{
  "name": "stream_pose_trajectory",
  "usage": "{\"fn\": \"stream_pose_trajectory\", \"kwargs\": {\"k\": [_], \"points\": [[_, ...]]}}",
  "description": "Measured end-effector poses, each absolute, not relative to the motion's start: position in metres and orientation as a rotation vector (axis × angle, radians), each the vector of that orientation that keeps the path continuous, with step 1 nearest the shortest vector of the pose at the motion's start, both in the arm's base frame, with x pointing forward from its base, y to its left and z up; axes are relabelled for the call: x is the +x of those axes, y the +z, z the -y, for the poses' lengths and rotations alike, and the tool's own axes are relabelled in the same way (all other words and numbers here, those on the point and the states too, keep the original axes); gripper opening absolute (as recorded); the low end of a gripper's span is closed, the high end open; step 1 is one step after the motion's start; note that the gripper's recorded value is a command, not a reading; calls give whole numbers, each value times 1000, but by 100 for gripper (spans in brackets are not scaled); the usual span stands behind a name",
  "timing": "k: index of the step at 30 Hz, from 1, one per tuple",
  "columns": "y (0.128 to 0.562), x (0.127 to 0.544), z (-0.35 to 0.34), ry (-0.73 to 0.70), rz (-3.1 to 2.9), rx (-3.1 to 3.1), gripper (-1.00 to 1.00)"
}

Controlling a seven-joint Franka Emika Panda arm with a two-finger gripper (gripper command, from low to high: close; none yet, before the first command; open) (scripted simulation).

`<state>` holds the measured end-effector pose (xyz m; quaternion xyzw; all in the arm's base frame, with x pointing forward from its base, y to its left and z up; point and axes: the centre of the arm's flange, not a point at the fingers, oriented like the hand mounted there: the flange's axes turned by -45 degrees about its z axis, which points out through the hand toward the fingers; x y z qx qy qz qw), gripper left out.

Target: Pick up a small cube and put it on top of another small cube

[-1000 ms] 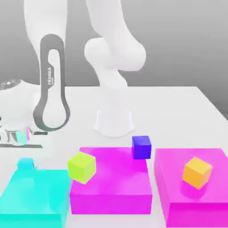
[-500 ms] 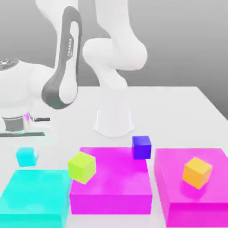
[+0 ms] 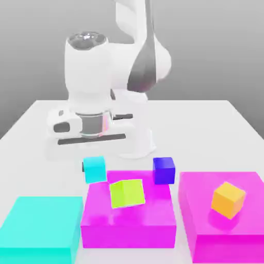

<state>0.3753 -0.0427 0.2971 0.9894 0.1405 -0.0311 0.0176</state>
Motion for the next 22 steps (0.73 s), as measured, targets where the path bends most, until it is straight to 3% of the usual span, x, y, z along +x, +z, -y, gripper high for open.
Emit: {"fn": "stream_pose_trajectory", "kwargs": {"k": [11, 18, 19, 22], "points": [[330, 296, -85, -24, -711, 3044, -100], [272, 285, -87, -1, -710, 3062, -100], [265, 284, -87, -1, -710, 3062, 100], [265, 284, -87, -1, -710, 3062, 100]]}}
